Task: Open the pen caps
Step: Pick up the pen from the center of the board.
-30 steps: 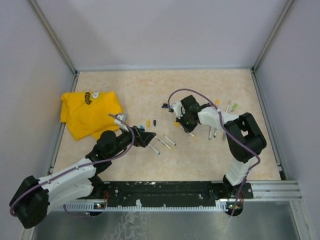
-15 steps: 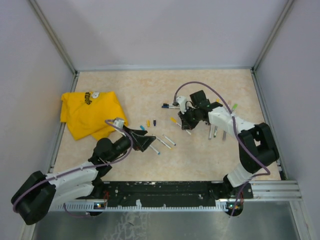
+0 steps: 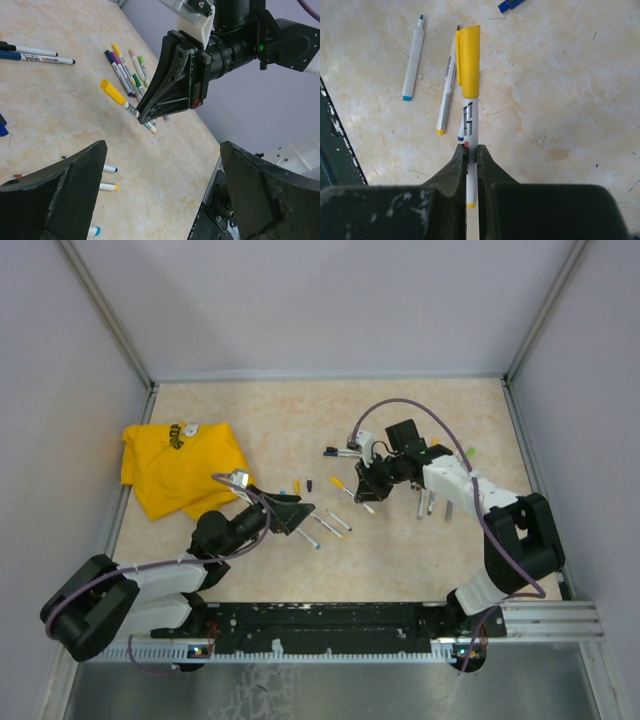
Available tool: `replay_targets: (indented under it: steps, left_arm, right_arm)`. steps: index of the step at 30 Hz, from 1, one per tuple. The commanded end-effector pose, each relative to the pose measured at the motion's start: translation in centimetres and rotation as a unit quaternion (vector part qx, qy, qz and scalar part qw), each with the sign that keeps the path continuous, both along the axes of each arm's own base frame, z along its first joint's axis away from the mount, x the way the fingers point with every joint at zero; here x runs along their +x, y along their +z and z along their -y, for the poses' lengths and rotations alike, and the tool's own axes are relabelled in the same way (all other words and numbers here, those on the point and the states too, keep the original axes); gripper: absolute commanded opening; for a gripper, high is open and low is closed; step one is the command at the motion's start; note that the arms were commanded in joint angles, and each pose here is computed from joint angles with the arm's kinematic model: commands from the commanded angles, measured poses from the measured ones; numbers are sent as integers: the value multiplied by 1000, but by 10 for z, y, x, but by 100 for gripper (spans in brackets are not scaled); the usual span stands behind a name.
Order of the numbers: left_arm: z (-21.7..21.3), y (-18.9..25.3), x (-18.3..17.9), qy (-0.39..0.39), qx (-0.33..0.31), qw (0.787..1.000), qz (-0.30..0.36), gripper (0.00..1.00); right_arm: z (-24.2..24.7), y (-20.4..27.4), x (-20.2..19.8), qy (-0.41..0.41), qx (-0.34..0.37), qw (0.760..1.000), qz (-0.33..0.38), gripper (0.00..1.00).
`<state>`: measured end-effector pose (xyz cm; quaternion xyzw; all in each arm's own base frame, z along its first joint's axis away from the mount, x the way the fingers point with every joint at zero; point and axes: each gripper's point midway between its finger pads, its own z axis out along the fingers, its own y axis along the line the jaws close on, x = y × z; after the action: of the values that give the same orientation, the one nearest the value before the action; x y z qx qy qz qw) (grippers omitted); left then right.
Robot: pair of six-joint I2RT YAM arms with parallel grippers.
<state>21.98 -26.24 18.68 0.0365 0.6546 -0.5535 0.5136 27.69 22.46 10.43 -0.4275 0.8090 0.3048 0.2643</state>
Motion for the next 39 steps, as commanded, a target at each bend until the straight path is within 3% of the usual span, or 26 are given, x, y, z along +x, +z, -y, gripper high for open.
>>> replay_targets:
  steps: [1,7,23,34,39]
  left_arm:
    - [5,27,6,-5,-38,999,27,100]
    - [9,23,24,21,-36,999,16,100]
    - [30,20,42,6,-57,998,10,96]
    - [42,9,61,24,-64,997,-29,90]
    - [55,6,67,18,-68,997,-38,82]
  right_arm:
    - [-11,25,-6,21,47,999,14,0]
    - [-16,30,-11,34,66,997,7,0]
    - [-22,41,-19,53,93,994,5,0]
    - [-24,48,-23,63,107,992,6,0]
    - [-24,48,-23,63,107,992,7,0]
